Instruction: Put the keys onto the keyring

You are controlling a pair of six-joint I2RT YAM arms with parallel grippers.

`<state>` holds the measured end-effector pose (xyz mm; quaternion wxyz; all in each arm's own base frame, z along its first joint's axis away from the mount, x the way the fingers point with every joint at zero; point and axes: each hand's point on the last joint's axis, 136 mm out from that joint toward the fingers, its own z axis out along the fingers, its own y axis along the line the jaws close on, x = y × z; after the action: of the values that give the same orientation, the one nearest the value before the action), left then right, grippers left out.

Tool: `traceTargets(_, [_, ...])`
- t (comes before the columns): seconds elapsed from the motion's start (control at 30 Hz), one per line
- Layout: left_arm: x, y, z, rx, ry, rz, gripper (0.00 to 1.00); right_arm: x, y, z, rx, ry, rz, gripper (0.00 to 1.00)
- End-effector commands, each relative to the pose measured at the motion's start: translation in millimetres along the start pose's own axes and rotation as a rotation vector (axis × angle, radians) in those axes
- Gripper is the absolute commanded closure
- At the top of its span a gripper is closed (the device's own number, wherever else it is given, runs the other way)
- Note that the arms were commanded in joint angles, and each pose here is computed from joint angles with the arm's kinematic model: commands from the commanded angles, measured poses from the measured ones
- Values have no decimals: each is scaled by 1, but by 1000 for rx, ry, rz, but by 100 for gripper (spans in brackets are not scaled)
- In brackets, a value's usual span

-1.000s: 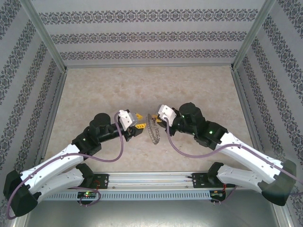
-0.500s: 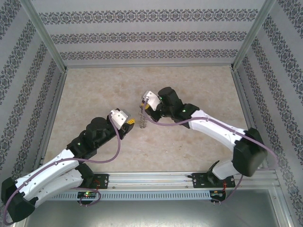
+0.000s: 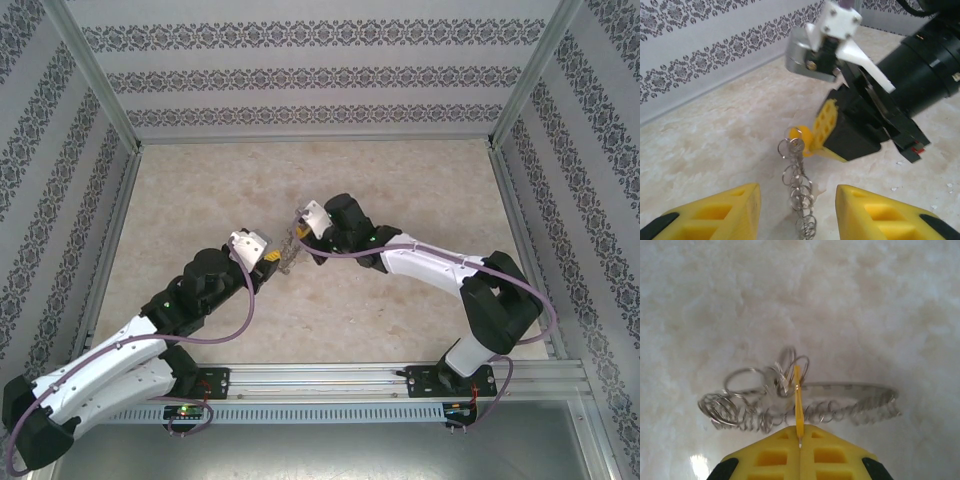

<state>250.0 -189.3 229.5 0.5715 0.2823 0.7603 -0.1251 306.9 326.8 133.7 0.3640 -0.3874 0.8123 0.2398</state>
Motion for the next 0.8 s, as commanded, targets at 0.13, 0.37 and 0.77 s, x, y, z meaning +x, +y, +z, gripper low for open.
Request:
traceTargets(0.13, [-7, -4, 11, 20, -16, -13, 56, 46, -2, -20, 28, 18, 120, 100])
traceTargets(0.37, [-8, -7, 18, 33, -15, -3, 55, 94, -1, -26, 52, 86, 240, 100])
traceTargets(0.77, [-7, -12, 23, 57, -14, 3, 55, 145, -15, -20, 151, 196, 390, 100])
